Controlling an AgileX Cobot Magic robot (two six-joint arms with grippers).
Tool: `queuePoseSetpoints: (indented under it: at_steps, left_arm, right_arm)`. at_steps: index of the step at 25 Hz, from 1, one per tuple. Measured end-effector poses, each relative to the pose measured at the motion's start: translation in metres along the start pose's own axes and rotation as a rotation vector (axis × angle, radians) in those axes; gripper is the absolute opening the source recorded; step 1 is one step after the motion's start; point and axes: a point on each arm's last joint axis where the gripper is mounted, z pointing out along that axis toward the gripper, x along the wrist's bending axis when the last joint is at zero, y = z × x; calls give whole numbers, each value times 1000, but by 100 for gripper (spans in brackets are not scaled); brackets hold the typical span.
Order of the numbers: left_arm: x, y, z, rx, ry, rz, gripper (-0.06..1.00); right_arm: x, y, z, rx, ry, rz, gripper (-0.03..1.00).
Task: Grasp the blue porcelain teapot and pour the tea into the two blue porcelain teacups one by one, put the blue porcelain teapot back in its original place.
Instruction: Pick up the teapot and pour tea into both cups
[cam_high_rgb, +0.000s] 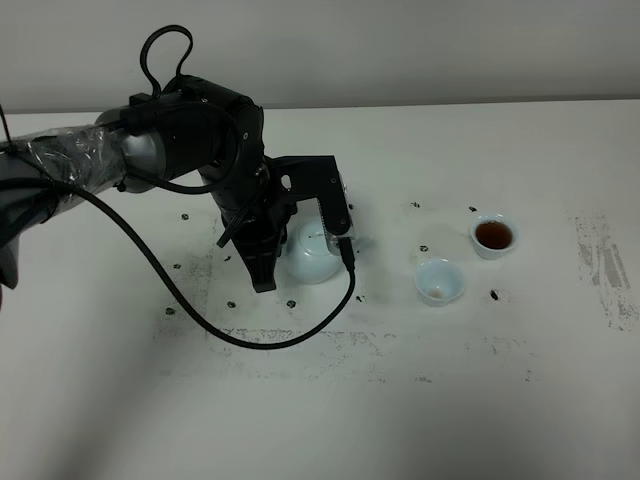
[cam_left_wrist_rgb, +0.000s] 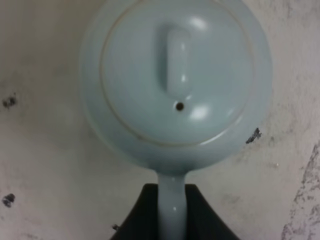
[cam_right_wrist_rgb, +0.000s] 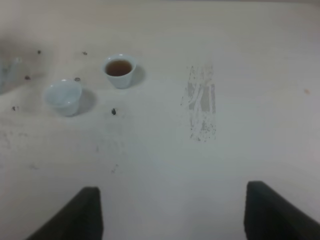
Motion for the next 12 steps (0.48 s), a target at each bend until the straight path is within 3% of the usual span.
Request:
queuePoseSetpoints:
  at_steps: [12]
  left_arm:
    - [1, 1, -3, -14, 18, 55, 6]
  right_arm:
    - [0, 0, 0, 0, 0, 0, 57]
